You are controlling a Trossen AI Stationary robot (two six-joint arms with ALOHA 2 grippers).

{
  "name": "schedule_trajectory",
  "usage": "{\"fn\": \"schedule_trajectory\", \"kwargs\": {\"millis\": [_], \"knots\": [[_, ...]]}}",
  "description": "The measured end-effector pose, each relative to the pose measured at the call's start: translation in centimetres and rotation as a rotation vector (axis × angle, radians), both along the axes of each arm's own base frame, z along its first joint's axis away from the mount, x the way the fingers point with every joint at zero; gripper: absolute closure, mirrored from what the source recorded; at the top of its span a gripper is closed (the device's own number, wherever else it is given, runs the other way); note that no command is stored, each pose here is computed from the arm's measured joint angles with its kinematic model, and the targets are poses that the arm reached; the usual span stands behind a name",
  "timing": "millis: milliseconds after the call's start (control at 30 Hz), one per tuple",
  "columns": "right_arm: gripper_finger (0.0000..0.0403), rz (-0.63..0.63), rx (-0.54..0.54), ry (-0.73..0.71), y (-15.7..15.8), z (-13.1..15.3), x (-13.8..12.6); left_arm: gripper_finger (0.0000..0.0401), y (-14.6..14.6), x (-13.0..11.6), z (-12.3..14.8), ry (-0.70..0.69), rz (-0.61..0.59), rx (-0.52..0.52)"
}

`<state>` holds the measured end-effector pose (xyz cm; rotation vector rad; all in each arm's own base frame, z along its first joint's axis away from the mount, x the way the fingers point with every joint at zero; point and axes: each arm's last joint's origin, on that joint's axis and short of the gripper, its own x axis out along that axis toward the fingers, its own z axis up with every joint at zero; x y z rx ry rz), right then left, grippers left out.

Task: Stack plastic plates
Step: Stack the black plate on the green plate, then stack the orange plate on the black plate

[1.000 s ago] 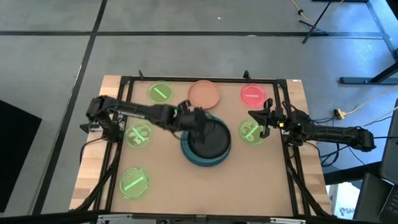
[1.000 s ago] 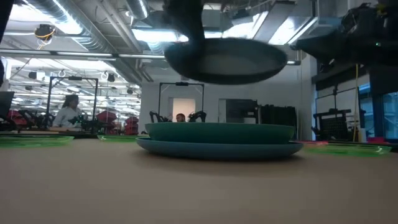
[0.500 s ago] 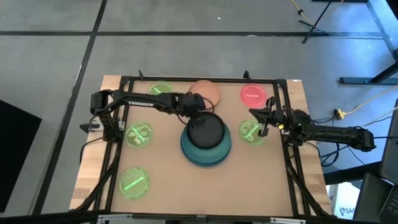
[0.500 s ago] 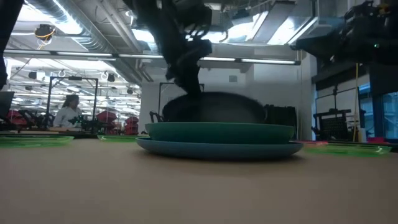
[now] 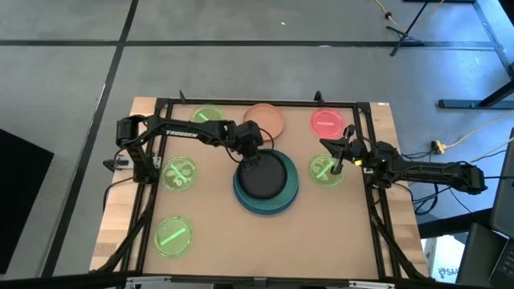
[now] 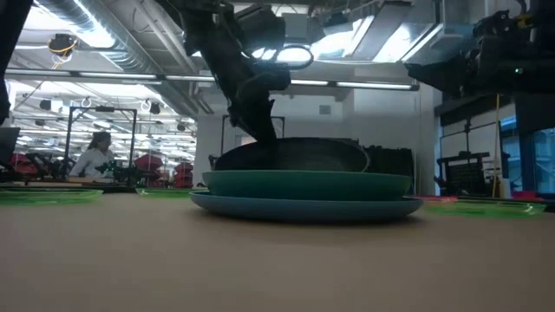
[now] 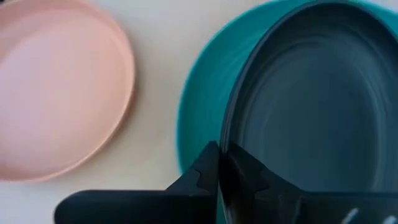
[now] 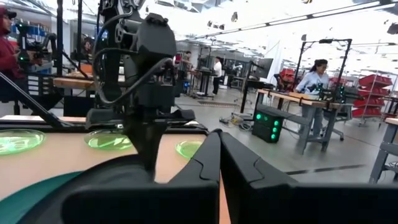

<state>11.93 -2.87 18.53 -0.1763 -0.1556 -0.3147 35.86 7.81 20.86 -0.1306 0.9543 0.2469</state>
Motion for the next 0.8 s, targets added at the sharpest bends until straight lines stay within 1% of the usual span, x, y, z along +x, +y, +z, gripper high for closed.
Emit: {"fn": "schedule_trajectory", "kwargs": {"millis": [133, 200, 333, 433, 533, 633, 800], "knots": [[0.04, 0.001, 0.0, -0.001, 0.0, 0.0, 0.0, 0.0372, -0.2, 0.3, 0.1, -0.023, -0.024, 0.009], [0.04, 0.001, 0.0, -0.001, 0.0, 0.0, 0.0, 0.0352, -0.1, 0.3, 0.2, -0.034, -0.025, 0.01], [0.04, 0.001, -0.001, -0.001, 0.0, 0.0, 0.0, 0.0307, -0.3, 0.3, 0.2, -0.039, -0.065, -0.02], [0.04, 0.002, -0.001, -0.001, 0.0, 0.0, 0.0, 0.0282, -0.2, 0.3, 0.2, -0.031, -0.091, 0.012], [0.04, 0.002, -0.001, 0.0, 0.0, 0.0, 0.0, 0.0272, 0.6, 0.5, 0.8, -0.033, -0.069, 0.081], [0.04, 0.002, -0.001, 0.0, 0.0, 0.0, 0.0, 0.0271, 1.7, 0.5, 1.3, -0.049, -0.075, 0.126], [0.04, -0.01, -0.016, 0.001, 0.0, 0.0, 0.0, 0.027, 4.8, -0.7, 1.1, 0.002, -0.066, 0.174]]}}
